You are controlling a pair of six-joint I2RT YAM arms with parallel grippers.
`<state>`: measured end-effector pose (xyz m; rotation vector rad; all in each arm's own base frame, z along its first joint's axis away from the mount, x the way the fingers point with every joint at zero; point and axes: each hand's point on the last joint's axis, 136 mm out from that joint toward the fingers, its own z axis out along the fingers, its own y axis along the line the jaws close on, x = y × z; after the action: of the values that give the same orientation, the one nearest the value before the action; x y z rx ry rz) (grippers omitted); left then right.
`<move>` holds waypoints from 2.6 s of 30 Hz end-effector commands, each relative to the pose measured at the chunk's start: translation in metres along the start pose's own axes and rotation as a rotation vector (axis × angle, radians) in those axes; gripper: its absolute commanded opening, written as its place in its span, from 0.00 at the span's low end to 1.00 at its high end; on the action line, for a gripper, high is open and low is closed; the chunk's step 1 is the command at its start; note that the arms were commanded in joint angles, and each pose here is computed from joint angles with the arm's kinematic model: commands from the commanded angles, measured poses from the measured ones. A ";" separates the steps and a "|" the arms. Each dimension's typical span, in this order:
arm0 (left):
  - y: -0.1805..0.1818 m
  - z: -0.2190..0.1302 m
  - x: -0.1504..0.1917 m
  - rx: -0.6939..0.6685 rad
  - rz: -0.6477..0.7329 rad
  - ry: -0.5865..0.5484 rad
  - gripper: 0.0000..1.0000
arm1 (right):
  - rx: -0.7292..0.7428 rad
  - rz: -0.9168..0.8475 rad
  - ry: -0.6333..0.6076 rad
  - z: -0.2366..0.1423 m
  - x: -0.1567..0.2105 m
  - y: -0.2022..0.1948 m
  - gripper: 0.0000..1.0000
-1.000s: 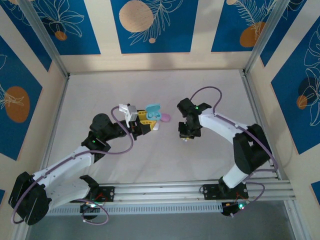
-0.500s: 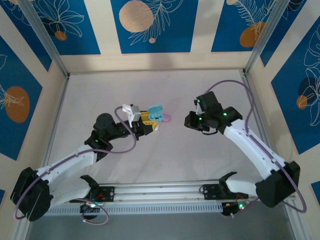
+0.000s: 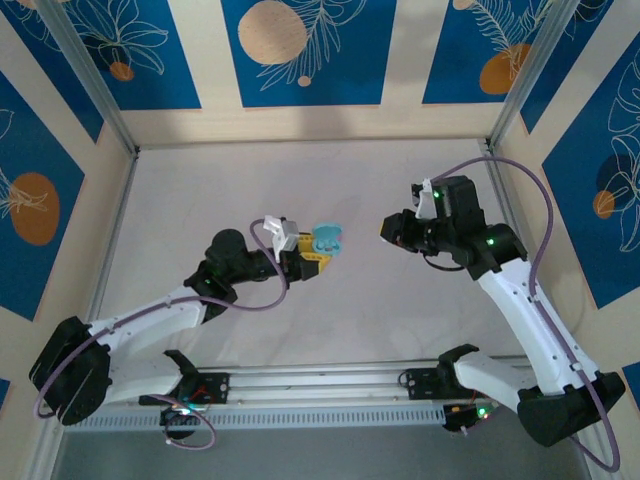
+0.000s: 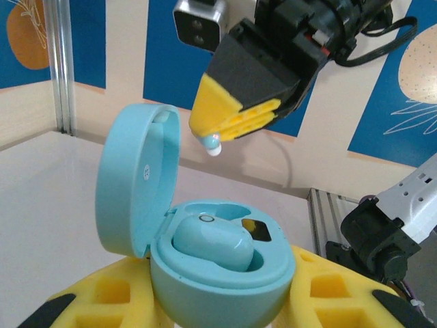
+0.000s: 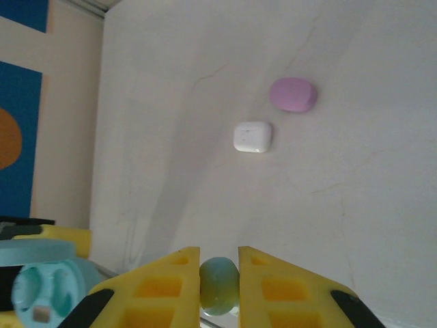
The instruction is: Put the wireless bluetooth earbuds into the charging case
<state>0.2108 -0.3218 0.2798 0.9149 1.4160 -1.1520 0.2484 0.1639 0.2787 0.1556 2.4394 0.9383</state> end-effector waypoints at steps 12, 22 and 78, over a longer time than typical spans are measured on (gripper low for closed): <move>-0.015 -0.004 -0.033 0.028 0.119 -0.103 0.33 | -0.307 -0.097 0.017 -0.034 -0.002 0.081 0.17; -0.019 -0.008 -0.041 0.037 0.138 -0.130 0.33 | -0.431 -0.188 0.100 -0.033 0.012 0.115 0.17; -0.025 -0.011 -0.059 0.045 0.140 -0.177 0.33 | -0.335 -0.280 0.224 0.000 0.036 0.114 0.32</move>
<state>0.2041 -0.3169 0.3091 0.9134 1.2875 -1.1288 0.2110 0.2650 0.3292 -0.4219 2.3865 1.3001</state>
